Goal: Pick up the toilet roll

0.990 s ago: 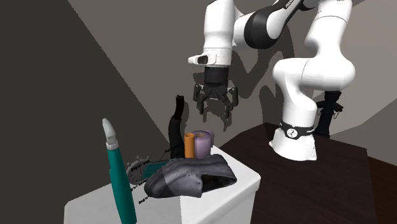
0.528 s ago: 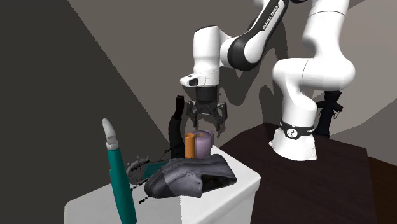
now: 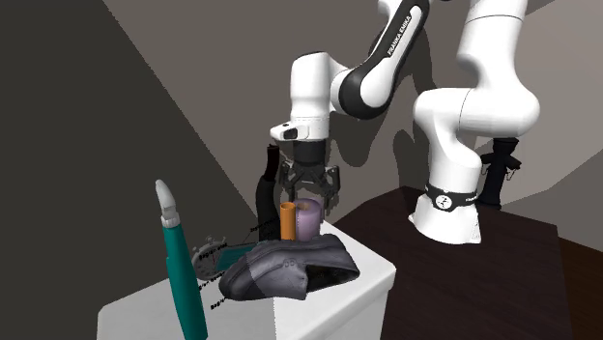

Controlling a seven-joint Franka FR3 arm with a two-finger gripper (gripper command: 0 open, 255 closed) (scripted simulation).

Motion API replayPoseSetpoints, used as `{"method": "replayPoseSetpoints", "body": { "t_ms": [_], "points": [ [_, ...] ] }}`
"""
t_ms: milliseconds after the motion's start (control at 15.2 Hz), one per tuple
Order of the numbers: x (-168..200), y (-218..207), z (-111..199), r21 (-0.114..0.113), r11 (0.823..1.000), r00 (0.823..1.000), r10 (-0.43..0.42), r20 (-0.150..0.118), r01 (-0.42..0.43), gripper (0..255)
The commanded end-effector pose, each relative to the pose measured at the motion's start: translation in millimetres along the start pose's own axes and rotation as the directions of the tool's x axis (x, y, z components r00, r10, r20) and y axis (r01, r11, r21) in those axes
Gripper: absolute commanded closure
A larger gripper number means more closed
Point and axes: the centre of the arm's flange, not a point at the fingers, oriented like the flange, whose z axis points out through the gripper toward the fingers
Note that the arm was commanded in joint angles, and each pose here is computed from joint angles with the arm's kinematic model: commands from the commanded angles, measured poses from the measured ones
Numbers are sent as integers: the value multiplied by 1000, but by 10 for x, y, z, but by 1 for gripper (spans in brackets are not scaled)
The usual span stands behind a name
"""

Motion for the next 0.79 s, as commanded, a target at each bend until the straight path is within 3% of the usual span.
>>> {"method": "replayPoseSetpoints", "body": {
  "t_ms": [0,66,132,330,594,726],
  "points": [
    [-209,99,325,-14,999,997,51,54,-50,0],
    [-209,99,325,-14,999,997,51,54,-50,0],
    [-283,101,334,-13,999,997,51,54,-50,255],
    [-378,135,462,-22,998,997,52,60,-51,255],
    [-503,-20,408,-9,999,997,52,52,-51,255],
    [-209,99,325,-14,999,997,51,54,-50,255]
  ]
}}
